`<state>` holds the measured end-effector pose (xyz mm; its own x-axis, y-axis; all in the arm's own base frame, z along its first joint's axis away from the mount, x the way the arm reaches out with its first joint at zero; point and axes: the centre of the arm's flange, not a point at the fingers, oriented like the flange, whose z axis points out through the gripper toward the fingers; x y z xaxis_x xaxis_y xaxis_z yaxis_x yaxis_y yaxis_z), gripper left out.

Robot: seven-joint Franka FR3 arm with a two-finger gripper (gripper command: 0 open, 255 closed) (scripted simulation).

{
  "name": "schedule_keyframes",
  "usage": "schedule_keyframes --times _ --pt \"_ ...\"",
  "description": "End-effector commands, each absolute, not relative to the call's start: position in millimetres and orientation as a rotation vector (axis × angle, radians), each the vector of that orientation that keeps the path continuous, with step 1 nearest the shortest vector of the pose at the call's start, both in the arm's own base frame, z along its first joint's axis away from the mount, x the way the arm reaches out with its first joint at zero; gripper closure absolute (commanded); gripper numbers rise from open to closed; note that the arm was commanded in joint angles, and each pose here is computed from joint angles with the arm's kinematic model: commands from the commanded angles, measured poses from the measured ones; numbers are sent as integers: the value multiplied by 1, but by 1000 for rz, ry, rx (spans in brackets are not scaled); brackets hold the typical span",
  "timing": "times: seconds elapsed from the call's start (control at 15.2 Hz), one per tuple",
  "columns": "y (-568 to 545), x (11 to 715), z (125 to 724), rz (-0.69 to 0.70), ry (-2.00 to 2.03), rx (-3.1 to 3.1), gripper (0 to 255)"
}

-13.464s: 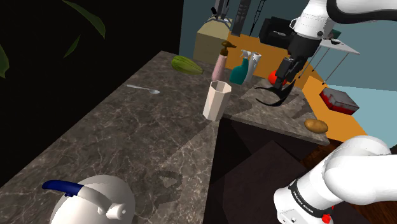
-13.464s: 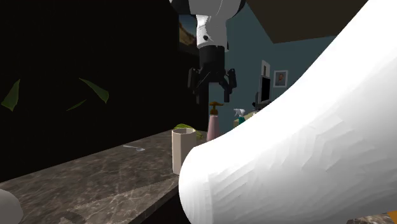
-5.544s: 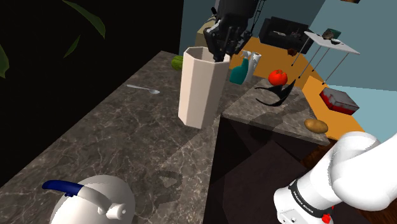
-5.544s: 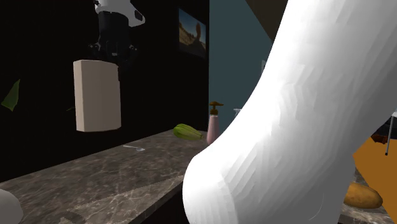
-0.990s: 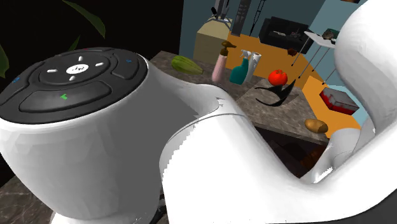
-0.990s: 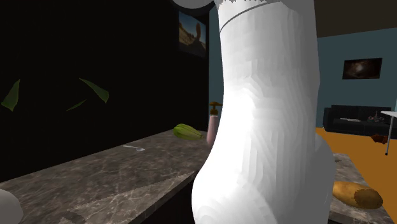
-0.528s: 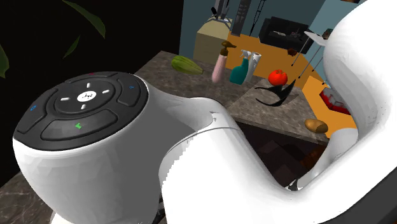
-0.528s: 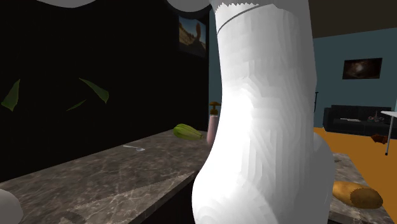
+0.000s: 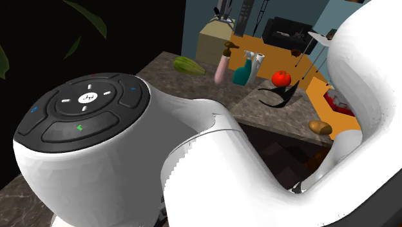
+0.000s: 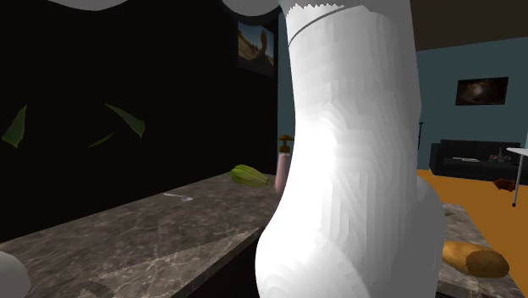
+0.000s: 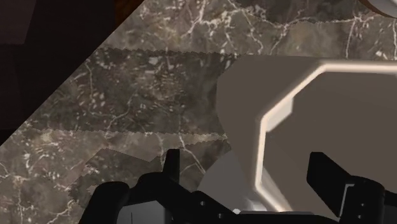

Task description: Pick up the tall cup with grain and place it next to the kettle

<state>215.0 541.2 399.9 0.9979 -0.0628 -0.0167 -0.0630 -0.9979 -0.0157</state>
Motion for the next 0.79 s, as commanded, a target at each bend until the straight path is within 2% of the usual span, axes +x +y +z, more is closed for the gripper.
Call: schedule_keyframes --times 0.0,0.26,0.73 --pt "541 215 400 25 98 -3124 0" --pt "540 216 450 25 98 -3124 0" --pt "540 216 450 25 98 -3124 0"
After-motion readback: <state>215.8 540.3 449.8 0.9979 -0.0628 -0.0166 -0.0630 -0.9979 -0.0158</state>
